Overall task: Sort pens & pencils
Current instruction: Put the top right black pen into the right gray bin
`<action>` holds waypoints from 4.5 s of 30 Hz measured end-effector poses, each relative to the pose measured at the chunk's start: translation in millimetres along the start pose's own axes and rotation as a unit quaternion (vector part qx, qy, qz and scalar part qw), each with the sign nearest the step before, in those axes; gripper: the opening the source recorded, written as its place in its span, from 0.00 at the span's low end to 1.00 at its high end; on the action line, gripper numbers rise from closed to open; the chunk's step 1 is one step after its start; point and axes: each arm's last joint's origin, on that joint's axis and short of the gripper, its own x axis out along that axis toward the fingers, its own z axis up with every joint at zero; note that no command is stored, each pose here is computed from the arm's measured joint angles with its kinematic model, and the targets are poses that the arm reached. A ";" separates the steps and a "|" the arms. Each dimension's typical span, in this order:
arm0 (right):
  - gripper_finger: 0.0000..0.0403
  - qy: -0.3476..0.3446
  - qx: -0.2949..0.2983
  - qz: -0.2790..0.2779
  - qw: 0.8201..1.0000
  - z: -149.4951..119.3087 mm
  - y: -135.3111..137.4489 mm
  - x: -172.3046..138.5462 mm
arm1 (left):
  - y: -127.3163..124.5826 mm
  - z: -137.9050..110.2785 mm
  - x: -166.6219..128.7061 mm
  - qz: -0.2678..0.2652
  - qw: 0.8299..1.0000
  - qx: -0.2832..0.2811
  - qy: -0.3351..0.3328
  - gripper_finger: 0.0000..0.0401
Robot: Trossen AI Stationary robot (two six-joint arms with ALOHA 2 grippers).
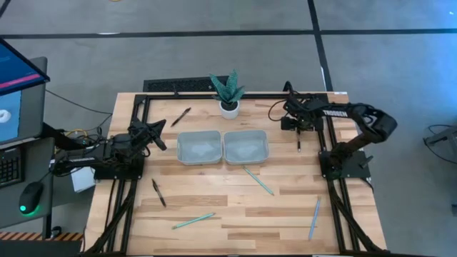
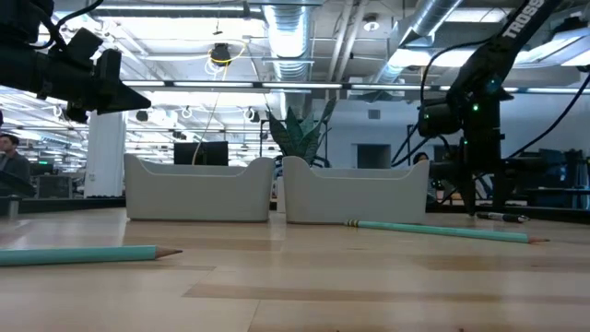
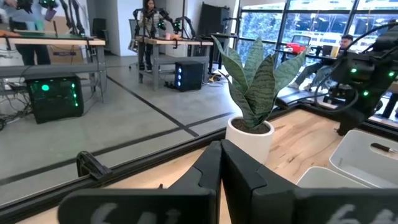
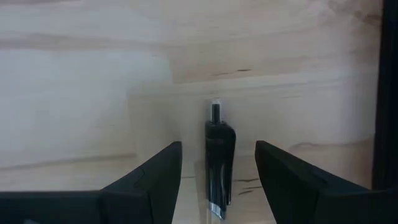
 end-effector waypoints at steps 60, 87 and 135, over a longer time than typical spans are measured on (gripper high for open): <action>0.56 -0.030 0.032 -0.015 0.999 -12.9 18.8 6.3 | 0.0 -0.3 0.0 0.000 1.000 -0.023 0.001 0.00; 0.44 0.017 0.032 0.017 0.999 -13.8 18.8 5.9 | 0.0 -0.3 0.1 0.000 1.000 -0.031 0.001 0.00; 0.22 -0.030 -0.073 0.158 0.984 29.9 62.4 -55.8 | 0.0 -0.4 0.1 0.000 1.000 -0.031 0.001 0.00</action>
